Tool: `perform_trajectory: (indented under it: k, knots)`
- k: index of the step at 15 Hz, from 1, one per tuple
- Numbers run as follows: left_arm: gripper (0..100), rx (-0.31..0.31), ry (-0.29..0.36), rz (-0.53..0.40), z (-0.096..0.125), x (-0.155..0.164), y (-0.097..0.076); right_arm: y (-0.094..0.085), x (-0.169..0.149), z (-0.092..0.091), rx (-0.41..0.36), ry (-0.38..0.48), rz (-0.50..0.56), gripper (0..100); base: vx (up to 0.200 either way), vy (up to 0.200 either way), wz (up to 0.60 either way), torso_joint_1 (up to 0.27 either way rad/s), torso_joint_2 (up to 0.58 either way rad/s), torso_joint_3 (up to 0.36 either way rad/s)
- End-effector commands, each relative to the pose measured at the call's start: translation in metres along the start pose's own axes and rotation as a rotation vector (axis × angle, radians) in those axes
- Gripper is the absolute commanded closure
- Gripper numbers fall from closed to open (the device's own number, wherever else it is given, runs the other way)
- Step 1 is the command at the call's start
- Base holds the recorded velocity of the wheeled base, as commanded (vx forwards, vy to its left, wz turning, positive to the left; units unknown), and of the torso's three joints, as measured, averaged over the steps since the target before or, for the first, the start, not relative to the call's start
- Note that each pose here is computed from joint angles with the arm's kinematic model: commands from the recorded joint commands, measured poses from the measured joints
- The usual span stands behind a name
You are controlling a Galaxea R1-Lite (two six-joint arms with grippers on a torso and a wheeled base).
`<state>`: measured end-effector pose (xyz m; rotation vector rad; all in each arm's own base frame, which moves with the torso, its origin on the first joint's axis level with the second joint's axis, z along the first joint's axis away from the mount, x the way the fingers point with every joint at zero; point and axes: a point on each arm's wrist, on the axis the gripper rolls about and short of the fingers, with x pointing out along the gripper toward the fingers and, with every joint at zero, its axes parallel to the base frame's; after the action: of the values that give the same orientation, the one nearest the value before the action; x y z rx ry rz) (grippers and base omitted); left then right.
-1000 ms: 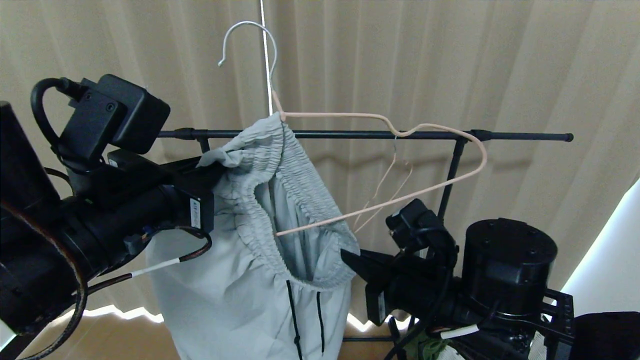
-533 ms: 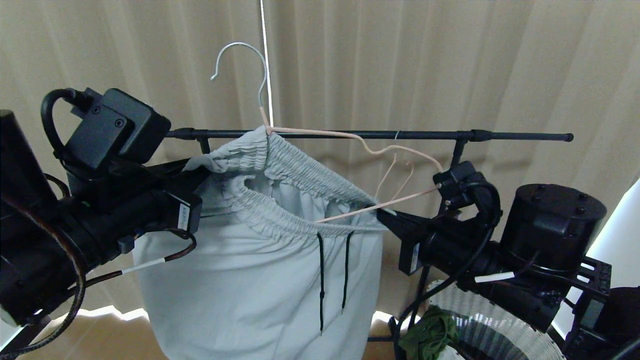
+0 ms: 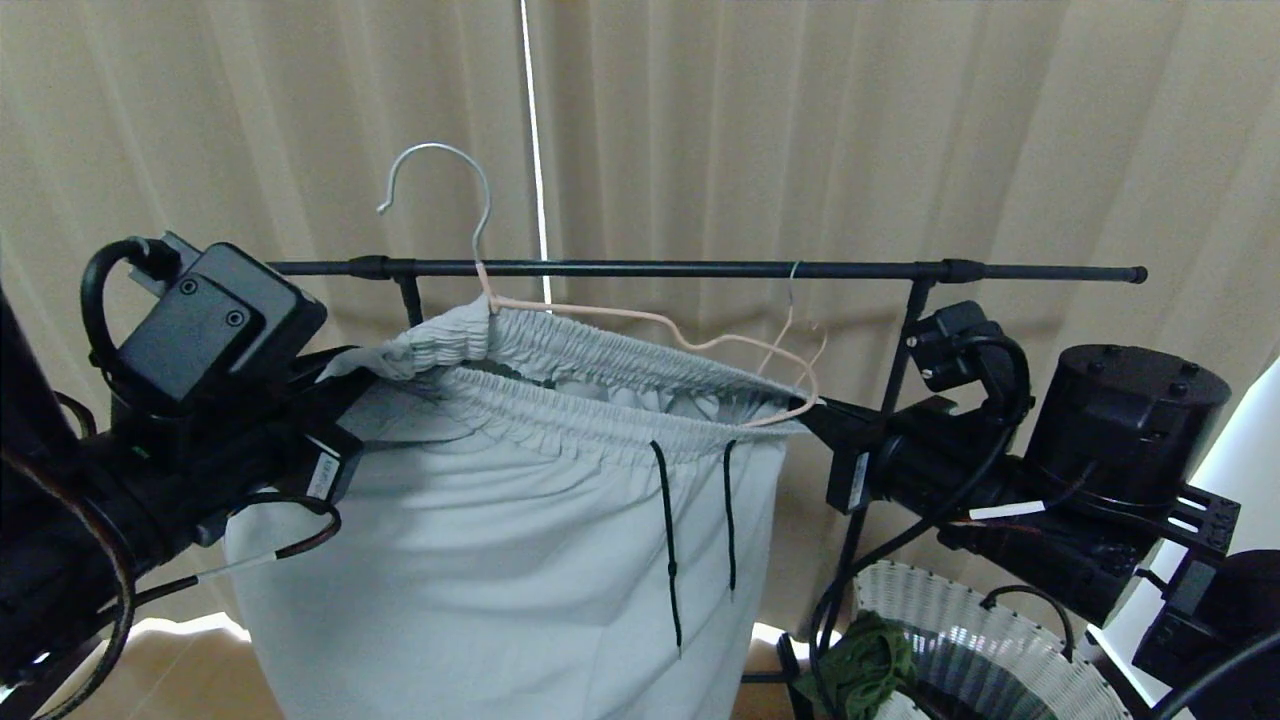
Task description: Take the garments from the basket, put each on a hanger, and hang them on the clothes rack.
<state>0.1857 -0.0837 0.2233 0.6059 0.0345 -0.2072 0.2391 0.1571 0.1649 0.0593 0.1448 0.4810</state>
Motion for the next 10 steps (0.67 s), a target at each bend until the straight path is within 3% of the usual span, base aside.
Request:
perform_trajectory:
  k: [1,5,7,10]
  knots:
    - [100,0.010,0.007,0.033,-0.003,-0.004,0.007,-0.001,0.000,0.000,0.000,0.001,-0.005,100,0.000,0.000,0.00,0.000,0.00,0.000]
    - [100,0.057,0.031,0.044,-0.010,-0.008,0.009,-0.001,0.000,0.001,-0.001,0.000,-0.005,100,0.000,0.000,0.00,0.000,0.00,0.000]
    - [100,0.119,0.067,0.063,-0.019,-0.011,0.012,-0.001,-0.002,0.003,-0.003,-0.003,0.001,100,0.000,0.000,0.00,0.000,0.00,0.000]
    - [100,0.161,0.094,0.082,-0.027,-0.013,0.015,-0.001,-0.007,0.006,-0.006,0.037,-0.001,100,0.000,0.000,0.00,0.000,0.00,0.000]
